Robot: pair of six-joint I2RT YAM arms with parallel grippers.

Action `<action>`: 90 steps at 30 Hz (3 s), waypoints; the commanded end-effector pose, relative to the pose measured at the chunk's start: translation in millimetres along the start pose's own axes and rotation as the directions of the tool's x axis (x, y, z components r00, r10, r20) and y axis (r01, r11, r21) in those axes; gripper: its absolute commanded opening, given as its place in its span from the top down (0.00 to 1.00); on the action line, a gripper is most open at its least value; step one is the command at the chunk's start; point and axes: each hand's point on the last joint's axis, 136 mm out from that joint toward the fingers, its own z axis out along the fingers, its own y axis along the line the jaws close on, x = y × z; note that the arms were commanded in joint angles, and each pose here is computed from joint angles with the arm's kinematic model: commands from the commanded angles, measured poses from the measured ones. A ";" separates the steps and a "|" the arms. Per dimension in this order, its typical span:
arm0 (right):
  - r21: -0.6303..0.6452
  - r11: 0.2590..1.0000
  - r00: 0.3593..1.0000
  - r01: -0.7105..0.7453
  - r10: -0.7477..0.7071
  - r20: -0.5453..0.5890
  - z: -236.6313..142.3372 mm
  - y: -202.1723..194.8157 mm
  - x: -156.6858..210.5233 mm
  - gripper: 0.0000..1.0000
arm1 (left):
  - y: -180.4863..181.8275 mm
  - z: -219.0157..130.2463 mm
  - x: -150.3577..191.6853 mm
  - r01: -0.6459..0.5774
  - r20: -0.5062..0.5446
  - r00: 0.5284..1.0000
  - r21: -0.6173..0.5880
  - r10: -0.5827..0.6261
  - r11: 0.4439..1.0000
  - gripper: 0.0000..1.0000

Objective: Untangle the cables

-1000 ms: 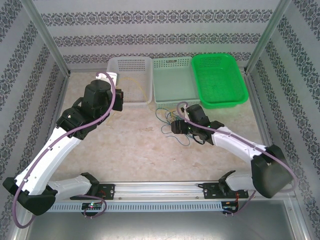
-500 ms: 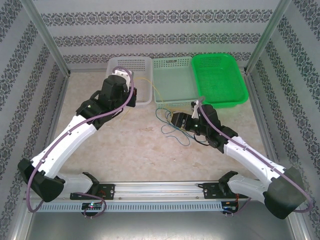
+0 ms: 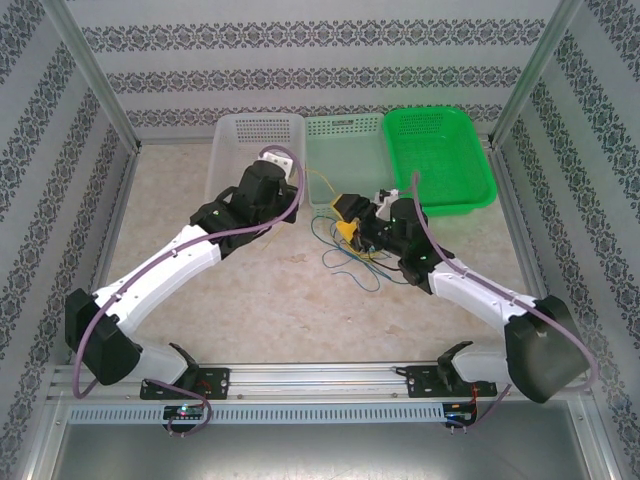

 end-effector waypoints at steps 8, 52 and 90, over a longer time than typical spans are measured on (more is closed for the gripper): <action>-0.120 0.989 0.995 -0.083 0.088 0.037 5.5 24.6 -12.8 0.25 | -44.7 6.5 16.4 -0.054 0.049 0.997 0.061 0.052 0.997 1.00; 0.443 0.644 0.774 0.624 -0.590 -0.232 -35.1 2.9 -16.5 0.97 | -141.5 -10.6 129.9 -0.262 -0.174 0.904 0.495 0.390 0.828 1.00; 0.719 0.345 0.239 0.603 -0.938 0.250 -104.8 138.9 -324.6 1.00 | -54.1 -11.0 86.2 -0.224 0.005 0.975 0.068 0.224 0.972 0.00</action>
